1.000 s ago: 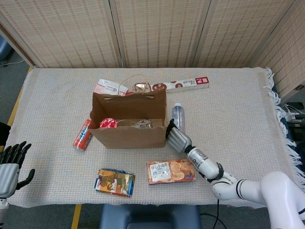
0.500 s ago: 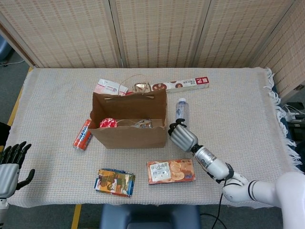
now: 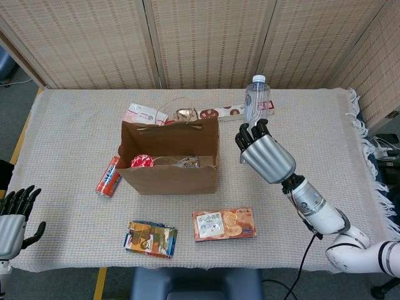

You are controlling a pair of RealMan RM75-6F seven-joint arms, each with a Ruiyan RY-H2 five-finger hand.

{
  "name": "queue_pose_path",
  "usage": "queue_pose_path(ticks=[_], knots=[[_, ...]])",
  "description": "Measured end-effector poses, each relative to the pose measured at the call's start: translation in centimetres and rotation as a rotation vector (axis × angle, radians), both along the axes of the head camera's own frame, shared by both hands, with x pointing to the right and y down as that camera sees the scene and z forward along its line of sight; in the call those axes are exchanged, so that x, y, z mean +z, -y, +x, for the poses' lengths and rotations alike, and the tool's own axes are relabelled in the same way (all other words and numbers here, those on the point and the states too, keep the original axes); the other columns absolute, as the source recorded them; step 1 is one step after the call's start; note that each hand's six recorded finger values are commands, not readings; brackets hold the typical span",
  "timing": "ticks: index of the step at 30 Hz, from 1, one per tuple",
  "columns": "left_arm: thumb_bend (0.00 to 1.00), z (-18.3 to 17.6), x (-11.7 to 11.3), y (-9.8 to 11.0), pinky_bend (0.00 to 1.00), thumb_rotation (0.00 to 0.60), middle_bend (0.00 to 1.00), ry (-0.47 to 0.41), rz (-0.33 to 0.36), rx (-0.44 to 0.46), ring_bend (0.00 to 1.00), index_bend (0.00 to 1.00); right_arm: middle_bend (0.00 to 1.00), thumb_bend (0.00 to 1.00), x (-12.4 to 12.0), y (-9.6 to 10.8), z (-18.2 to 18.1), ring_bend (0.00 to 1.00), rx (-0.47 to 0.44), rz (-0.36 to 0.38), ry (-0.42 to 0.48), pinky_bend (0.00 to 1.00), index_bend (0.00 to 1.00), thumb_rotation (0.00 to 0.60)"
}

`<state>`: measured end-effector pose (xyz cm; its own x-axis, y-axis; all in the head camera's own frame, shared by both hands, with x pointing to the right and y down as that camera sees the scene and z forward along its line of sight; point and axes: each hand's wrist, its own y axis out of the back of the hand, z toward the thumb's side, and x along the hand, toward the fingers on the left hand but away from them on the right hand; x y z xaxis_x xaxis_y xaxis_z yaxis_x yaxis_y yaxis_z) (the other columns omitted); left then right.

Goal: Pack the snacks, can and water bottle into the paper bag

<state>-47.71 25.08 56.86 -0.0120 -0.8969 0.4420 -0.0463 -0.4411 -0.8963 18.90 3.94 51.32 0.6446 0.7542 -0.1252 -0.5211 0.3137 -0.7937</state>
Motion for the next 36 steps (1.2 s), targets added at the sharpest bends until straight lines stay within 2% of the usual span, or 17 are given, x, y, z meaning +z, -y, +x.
queue_pose_path(ticks=[3, 6, 14, 19, 24, 30, 35, 36], knots=[[0.39, 0.0, 0.0, 0.0, 0.0, 0.6, 0.0, 0.001, 0.001, 0.0, 0.0, 0.06, 0.54, 0.2, -2.2, 0.9, -1.5, 0.53, -0.004, 0.053, 0.015, 0.42, 0.6, 0.6], [0.39, 0.0, 0.0, 0.0, 0.0, 0.6, 0.0, 0.001, 0.002, 0.0, 0.0, 0.06, 0.54, 0.2, -3.3, 1.7, -3.2, 0.53, -0.014, 0.099, -0.003, 0.42, 0.6, 0.6], [0.39, -0.1, 0.0, 0.0, 0.0, 0.6, 0.0, -0.008, -0.002, -0.003, 0.0, 0.06, 0.54, 0.2, -3.8, 2.5, -8.9, 0.53, -0.072, 0.221, -0.121, 0.42, 0.59, 0.6], [0.39, -0.1, 0.0, 0.0, 0.0, 0.6, 0.0, -0.013, -0.003, -0.003, 0.0, 0.06, 0.54, 0.2, -2.6, 1.4, -13.5, 0.53, -0.187, 0.3, -0.255, 0.42, 0.59, 0.6], [0.39, -0.2, -0.1, 0.0, 0.0, 0.6, 0.0, -0.022, -0.005, -0.006, 0.0, 0.06, 0.54, 0.2, 0.2, -0.7, -17.4, 0.53, -0.294, 0.31, -0.365, 0.42, 0.59, 0.6], [0.39, -0.3, -0.1, -0.1, 0.0, 0.6, 0.0, -0.027, -0.007, -0.008, 0.0, 0.06, 0.54, 0.2, 3.3, -2.1, -18.1, 0.53, -0.336, 0.282, -0.474, 0.41, 0.58, 0.6], [0.39, -0.3, -0.1, -0.1, 0.0, 0.6, 0.0, -0.027, -0.007, -0.008, 0.0, 0.07, 0.54, 0.2, 4.3, -2.5, -18.1, 0.52, -0.338, 0.28, -0.51, 0.39, 0.55, 0.6], [0.39, -0.3, -0.1, -0.1, 0.0, 0.6, 0.0, -0.027, -0.007, -0.008, 0.0, 0.07, 0.54, 0.2, 4.3, -2.5, -18.1, 0.49, -0.335, 0.279, -0.509, 0.37, 0.51, 0.6]])
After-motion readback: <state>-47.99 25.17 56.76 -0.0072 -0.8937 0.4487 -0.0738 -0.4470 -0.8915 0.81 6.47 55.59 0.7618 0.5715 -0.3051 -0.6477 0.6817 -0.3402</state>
